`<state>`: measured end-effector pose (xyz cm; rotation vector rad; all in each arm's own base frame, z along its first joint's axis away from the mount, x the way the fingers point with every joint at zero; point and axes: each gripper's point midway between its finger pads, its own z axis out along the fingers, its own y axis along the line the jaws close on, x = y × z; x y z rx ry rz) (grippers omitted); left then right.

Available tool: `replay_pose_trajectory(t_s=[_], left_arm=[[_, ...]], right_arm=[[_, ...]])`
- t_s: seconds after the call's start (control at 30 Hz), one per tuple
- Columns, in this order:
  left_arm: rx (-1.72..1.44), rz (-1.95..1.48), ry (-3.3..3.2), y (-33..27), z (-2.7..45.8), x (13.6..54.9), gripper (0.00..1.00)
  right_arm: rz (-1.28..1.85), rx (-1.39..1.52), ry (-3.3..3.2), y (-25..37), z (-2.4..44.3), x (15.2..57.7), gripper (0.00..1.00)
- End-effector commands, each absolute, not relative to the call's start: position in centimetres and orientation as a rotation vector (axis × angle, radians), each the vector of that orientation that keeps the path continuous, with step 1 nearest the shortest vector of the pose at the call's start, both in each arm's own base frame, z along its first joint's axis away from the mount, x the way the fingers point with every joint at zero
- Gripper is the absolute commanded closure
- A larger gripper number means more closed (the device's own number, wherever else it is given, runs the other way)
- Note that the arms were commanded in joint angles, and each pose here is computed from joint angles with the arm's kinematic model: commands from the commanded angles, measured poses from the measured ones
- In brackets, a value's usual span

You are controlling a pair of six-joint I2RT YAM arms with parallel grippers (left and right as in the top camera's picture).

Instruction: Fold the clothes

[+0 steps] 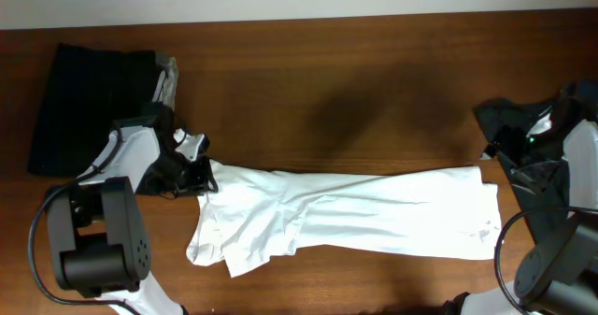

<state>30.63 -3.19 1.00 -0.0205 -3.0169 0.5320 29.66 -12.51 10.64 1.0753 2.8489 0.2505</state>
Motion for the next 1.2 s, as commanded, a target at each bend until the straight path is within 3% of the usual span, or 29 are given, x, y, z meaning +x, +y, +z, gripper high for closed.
replay_pose_trajectory(t_s=[0.0,0.27,0.93,1.07,1.17], left_arm=[[-0.056,0.653,-3.043,-4.5,1.7,31.2,1.0],[-0.093,0.665,-3.179,-4.0,6.2,34.5,1.0],[-0.126,0.552,-3.332,-2.6,6.4,37.6,1.0],[-0.15,0.803,-3.297,-5.0,7.5,37.7,1.0],[-0.139,0.631,-3.344,-3.3,6.8,38.1,1.0]], right_arm=[[0.249,1.09,2.848,-12.6,10.4,29.7,0.18],[0.251,1.094,2.854,-12.4,9.1,29.4,0.18],[0.237,1.092,2.85,-12.6,9.0,29.5,0.18],[0.237,1.092,2.85,-12.6,9.0,29.5,0.18],[0.237,1.091,2.85,-12.6,9.0,29.5,0.18]])
